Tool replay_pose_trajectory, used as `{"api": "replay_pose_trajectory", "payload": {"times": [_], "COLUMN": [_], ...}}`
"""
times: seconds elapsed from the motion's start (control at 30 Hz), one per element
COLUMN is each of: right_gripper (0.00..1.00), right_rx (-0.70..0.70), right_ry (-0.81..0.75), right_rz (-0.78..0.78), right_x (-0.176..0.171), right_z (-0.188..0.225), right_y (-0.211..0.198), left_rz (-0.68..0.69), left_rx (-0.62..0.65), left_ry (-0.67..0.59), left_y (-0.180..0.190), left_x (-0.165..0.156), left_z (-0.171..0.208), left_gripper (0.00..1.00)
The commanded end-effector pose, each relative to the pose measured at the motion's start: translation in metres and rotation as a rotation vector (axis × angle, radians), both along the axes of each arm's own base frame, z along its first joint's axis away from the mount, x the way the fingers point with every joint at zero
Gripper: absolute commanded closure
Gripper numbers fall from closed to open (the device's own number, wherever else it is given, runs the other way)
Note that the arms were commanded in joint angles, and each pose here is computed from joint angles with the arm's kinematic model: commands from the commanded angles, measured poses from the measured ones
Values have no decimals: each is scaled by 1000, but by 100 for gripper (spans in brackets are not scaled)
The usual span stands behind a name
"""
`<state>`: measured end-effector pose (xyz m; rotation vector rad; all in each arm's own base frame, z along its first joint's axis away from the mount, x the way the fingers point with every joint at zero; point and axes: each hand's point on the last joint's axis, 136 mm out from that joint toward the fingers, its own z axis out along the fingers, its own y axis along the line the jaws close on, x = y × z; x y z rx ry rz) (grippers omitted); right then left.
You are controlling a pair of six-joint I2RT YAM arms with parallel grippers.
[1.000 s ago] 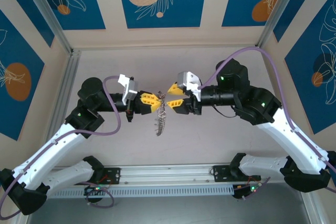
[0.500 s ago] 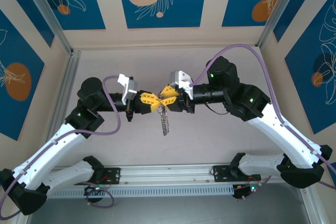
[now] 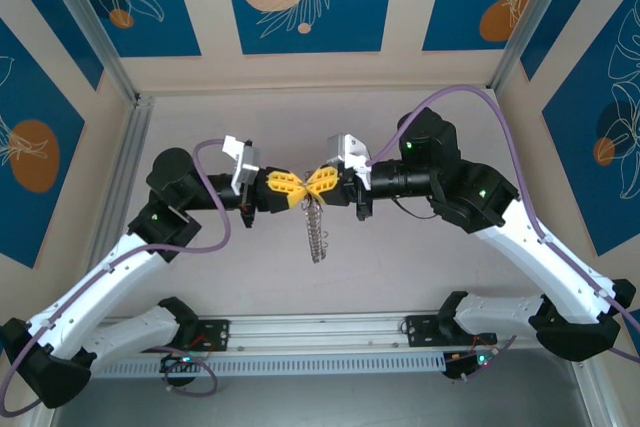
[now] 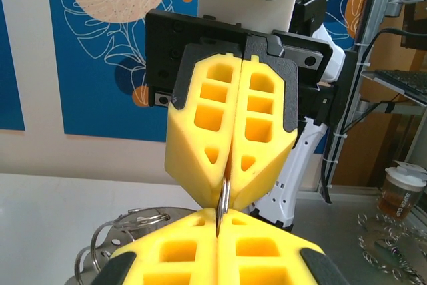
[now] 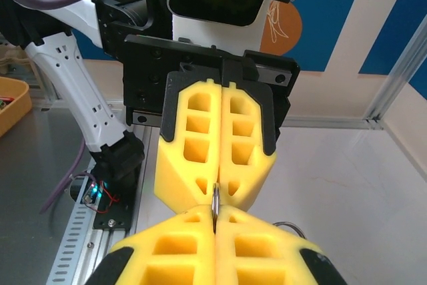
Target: Put the keys on the keyring
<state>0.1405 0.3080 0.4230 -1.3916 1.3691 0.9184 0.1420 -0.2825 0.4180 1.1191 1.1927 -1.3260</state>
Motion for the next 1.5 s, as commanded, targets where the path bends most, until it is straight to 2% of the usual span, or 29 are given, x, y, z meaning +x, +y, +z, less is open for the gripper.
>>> {"api": "replay_pose_trajectory", "payload": {"times": [0.0, 0.13, 0.33, 0.6, 0.77, 0.9, 1.0, 1.07, 1.2, 1.37, 1.47], "right_gripper": [100, 100, 100, 100, 100, 100, 100, 100, 100, 77, 73], "right_rx": [-74, -166, -247, -236, -236, -243, -244, -245, -242, -235, -222], "right_ry": [-8, -39, -78, -90, -90, -86, -86, -87, -88, -59, -28], "right_rz": [-30, -65, -68, -32, -13, 1, 8, 14, 20, 3, -14], "right_x": [6, 16, 23, 19, 16, 14, 12, 11, 10, 9, 8], "right_z": [-18, -27, -35, -30, -30, -32, -32, -32, -32, -38, -42], "right_y": [-3, -6, -3, 6, 9, 13, 14, 14, 15, 10, 5], "left_rz": [49, 146, 199, 186, 182, 182, 174, 163, 160, 167, 164], "left_rx": [45, 240, 403, 482, 489, 485, 484, 486, 472, 375, 340], "left_ry": [-93, -124, -177, -185, -186, -187, -182, -177, -167, -163, -158], "left_y": [8, 18, 23, 15, 13, 11, 9, 7, 5, 4, 5], "left_x": [-3, 3, 10, 15, 15, 16, 17, 16, 17, 12, 10], "left_z": [14, -5, -19, -36, -40, -40, -41, -43, -44, -30, -26], "left_gripper": [97, 78, 75, 73, 72, 75, 82, 100, 100, 100, 100]}}
